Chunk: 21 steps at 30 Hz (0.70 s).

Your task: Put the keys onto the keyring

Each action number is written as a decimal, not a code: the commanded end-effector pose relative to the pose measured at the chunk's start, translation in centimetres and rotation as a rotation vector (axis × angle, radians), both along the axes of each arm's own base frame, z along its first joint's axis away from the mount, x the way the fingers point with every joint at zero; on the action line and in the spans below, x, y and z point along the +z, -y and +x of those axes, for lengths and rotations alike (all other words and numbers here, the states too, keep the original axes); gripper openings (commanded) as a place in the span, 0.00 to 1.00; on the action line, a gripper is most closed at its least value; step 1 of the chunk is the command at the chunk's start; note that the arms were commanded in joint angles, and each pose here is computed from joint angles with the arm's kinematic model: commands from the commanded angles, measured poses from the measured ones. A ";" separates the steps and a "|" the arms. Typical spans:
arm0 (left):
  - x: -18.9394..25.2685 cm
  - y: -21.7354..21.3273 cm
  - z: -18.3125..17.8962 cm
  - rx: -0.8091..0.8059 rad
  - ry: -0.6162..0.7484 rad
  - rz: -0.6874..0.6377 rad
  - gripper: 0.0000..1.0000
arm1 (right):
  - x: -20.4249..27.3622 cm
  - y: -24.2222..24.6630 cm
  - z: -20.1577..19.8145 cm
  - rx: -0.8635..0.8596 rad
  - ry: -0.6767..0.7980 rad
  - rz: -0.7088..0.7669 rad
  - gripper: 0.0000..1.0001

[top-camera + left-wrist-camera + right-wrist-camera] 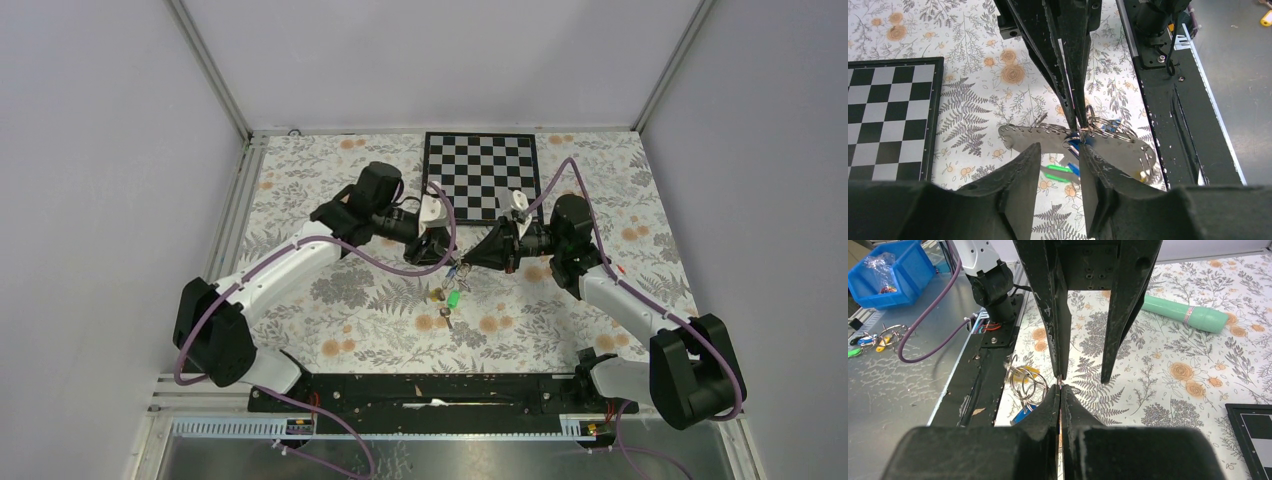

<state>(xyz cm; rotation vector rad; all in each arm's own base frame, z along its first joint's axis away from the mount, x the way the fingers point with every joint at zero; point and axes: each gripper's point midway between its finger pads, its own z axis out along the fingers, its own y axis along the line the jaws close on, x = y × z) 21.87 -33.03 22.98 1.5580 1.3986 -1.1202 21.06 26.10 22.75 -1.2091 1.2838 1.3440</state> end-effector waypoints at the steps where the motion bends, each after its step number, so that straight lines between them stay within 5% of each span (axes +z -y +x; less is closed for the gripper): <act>1: 2.8 -0.1 -0.7 -0.067 0.133 -0.072 0.42 | 0.6 0.3 -0.4 0.029 0.084 0.013 0.00; 21: 1.9 1.2 -1.1 -0.089 0.141 -0.055 0.34 | 0.8 0.2 -0.2 0.008 0.050 0.021 0.00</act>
